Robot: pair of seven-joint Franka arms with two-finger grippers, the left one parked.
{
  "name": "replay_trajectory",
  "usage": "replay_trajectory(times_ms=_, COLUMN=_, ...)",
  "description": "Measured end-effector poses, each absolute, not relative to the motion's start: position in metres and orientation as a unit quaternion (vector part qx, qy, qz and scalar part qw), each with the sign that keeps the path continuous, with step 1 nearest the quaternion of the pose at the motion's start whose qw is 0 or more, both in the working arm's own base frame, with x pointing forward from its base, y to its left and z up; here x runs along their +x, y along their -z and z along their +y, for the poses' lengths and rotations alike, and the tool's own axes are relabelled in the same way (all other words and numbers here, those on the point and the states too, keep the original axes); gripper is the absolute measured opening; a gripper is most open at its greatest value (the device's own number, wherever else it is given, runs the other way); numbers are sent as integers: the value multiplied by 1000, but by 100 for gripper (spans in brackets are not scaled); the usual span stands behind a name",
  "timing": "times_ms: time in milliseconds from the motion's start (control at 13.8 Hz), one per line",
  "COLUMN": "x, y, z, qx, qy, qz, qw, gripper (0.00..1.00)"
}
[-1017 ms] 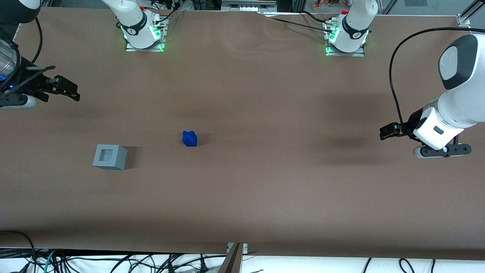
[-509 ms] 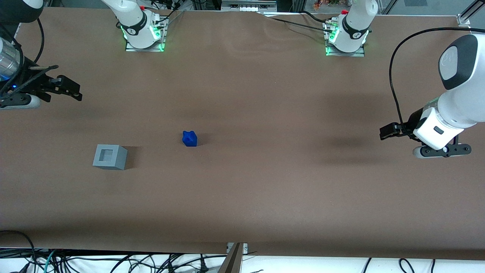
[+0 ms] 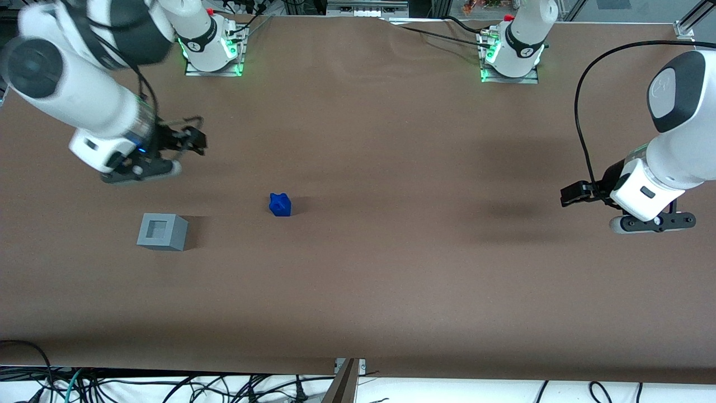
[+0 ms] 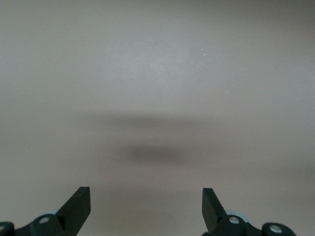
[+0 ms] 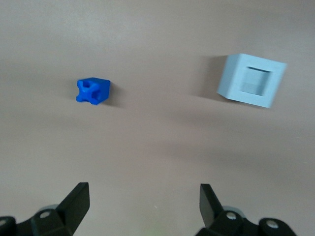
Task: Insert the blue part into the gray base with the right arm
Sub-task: 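Move the open right gripper down over the blue part, then close the right gripper on the blue part and lift it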
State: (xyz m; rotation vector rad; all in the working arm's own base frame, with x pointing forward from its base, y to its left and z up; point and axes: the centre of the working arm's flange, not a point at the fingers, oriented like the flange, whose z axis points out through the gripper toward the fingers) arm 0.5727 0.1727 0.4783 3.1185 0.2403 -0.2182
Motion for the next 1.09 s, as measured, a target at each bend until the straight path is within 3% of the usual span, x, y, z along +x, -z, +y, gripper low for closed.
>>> replay_trajectory(times_ms=581, x=593, y=-329, z=279, qx=999, qy=25, qz=-23, qw=-6, gripper=99)
replay_trajectory(times_ms=1090, x=551, y=-223, z=293, qx=1000, qy=1, qz=-25, qw=-15, gripper=99)
